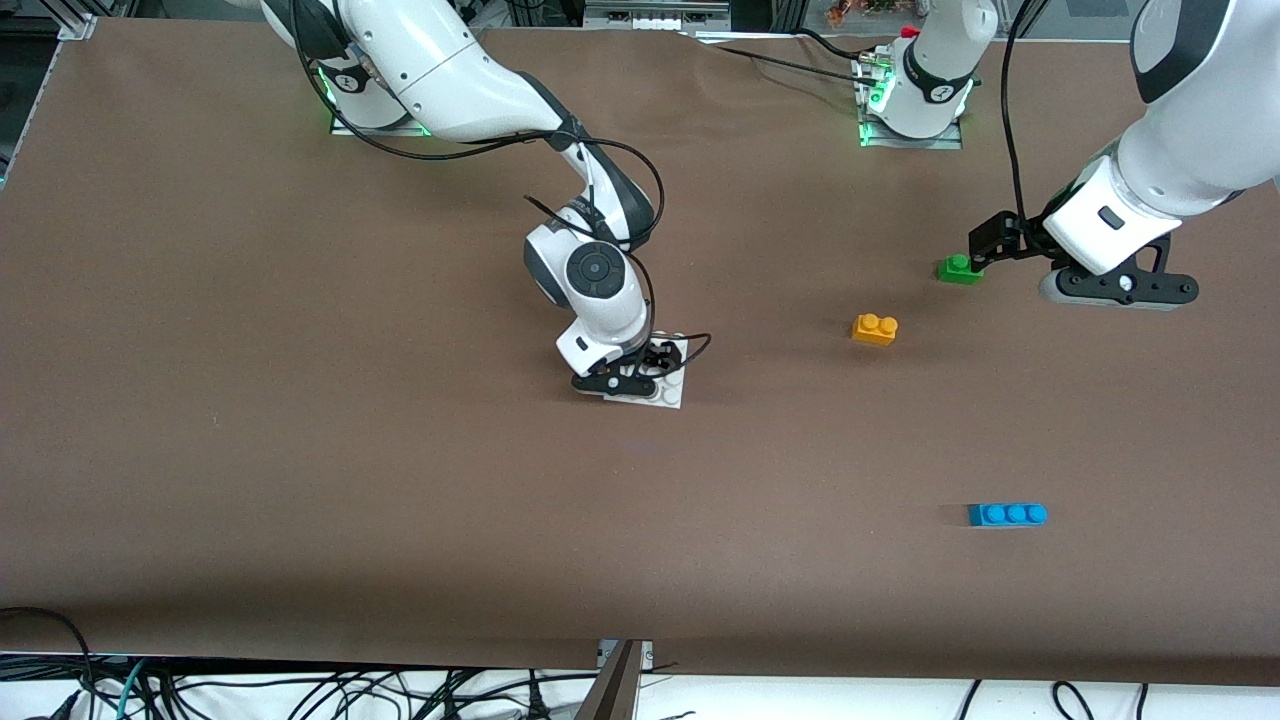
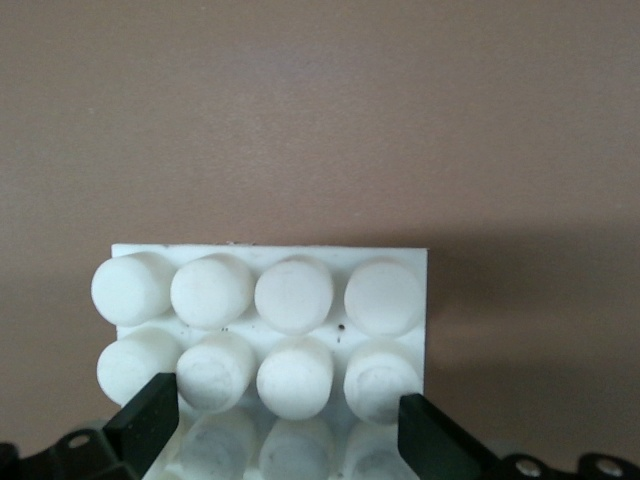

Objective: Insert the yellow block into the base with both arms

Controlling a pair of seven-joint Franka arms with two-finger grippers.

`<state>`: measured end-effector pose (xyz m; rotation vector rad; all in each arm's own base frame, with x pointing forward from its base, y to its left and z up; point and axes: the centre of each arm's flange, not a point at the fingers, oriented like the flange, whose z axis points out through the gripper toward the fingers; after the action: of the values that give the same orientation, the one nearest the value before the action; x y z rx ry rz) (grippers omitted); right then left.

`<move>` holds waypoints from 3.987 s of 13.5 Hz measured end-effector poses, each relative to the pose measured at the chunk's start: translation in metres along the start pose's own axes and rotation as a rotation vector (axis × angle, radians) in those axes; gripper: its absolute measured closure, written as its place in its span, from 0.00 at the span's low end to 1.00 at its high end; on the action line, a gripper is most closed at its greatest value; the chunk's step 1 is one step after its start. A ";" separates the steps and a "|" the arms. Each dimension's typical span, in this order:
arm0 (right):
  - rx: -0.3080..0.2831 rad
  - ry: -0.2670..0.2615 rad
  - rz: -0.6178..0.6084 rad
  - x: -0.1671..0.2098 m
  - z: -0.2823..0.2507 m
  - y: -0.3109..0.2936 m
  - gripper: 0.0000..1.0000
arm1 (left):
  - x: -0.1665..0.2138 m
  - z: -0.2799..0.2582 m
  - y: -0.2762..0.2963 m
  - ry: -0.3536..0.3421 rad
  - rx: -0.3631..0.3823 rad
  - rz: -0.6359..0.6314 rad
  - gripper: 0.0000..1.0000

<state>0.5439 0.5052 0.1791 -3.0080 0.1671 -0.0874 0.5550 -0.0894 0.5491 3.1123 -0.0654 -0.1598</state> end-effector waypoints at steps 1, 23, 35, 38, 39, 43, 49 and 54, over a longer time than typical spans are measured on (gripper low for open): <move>0.006 0.005 -0.003 -0.002 0.000 -0.002 0.00 | 0.000 0.000 0.000 0.000 0.000 0.000 0.00; 0.029 0.020 -0.161 0.002 -0.020 -0.028 0.00 | 0.001 0.004 -0.001 -0.010 0.000 -0.001 0.00; -0.163 0.061 -0.157 0.181 -0.269 0.160 0.00 | 0.014 0.066 0.001 -0.075 -0.001 0.002 0.00; -0.242 0.028 -0.177 0.198 -0.300 0.218 0.00 | 0.023 0.109 0.003 -0.046 -0.008 0.005 0.00; -0.258 0.023 -0.162 0.202 -0.311 0.235 0.00 | 0.023 0.127 0.006 -0.032 -0.009 0.009 0.00; -0.279 -0.036 -0.171 0.207 -0.362 0.304 0.00 | 0.009 0.192 0.042 -0.019 -0.014 0.076 0.00; -0.245 -0.058 -0.111 0.195 -0.428 0.398 0.00 | 0.005 0.267 0.057 -0.018 0.052 0.203 0.00; -0.276 -0.037 -0.134 0.180 -0.465 0.435 0.00 | -0.014 0.319 0.047 0.024 0.038 0.259 0.00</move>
<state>0.6463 -0.0014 0.5921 -3.2914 -0.0300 -0.0223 0.5069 -0.1424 0.2349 3.1036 -0.4722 -0.1164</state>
